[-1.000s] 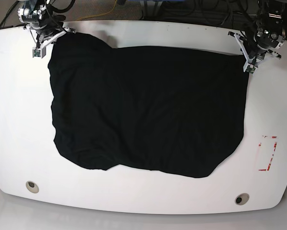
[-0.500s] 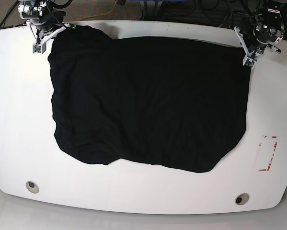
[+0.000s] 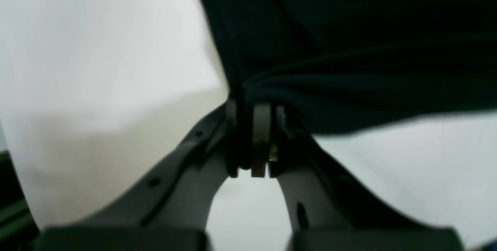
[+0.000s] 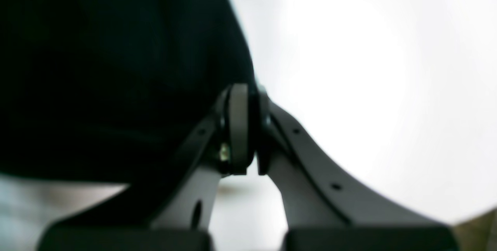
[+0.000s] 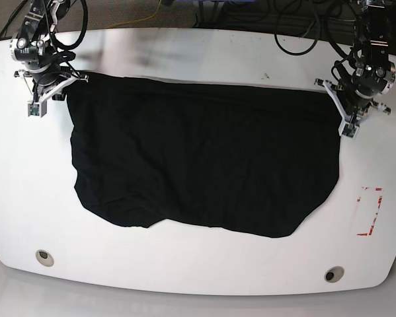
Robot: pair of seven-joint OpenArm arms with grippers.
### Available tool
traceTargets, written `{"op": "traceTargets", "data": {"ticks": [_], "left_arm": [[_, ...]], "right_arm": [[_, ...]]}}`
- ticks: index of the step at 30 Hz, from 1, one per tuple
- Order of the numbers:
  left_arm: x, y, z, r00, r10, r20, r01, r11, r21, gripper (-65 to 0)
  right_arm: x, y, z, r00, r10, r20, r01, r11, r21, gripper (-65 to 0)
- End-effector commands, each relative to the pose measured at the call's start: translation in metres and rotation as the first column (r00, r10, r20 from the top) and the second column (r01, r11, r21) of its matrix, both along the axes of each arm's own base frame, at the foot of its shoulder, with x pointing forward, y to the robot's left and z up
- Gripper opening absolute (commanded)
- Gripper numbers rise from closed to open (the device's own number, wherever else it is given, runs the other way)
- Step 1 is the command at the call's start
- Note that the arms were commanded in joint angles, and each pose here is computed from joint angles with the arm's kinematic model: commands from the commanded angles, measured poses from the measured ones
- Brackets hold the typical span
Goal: Layout the t-shirt on the table in an organized manner, then fold the t-shirt properly
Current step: 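Slide both grippers back along the shirt edge, smoothing it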
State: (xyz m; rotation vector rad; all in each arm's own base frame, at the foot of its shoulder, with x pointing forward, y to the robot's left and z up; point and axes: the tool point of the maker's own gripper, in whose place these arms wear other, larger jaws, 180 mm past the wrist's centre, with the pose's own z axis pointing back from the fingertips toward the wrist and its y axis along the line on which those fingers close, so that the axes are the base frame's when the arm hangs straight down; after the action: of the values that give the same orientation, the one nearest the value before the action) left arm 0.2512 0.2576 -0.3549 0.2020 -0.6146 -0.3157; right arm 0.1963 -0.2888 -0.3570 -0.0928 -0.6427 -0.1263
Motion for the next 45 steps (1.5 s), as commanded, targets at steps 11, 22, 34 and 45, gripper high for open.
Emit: {"op": "traceTargets", "data": {"ticks": [11,22,34,45], "left_arm": [[0.049,-0.009,0.028,0.993,-0.032,0.117,0.032,0.999,0.003,-62.1],[0.066,0.0,0.017,0.996,-0.005,0.092,0.006,1.0,-0.011,-62.1],[0.094,0.001,0.028,0.99,0.0,0.142,0.003,1.0,-0.023,-62.1],[0.109,0.006,0.017,0.993,0.01,0.121,-0.006,0.999,-0.036,-62.1]], "right_arm": [[0.05,-0.02,0.008,0.997,-0.034,0.076,0.033,0.999,0.016,-65.0],[0.079,-0.031,0.0,0.993,-0.076,0.086,0.069,0.995,0.072,-65.0],[0.11,-0.029,0.013,0.988,-0.071,0.139,0.058,0.994,0.091,-65.0],[0.128,-0.016,0.016,0.987,-0.046,0.157,0.028,0.993,0.113,-65.0]]}}
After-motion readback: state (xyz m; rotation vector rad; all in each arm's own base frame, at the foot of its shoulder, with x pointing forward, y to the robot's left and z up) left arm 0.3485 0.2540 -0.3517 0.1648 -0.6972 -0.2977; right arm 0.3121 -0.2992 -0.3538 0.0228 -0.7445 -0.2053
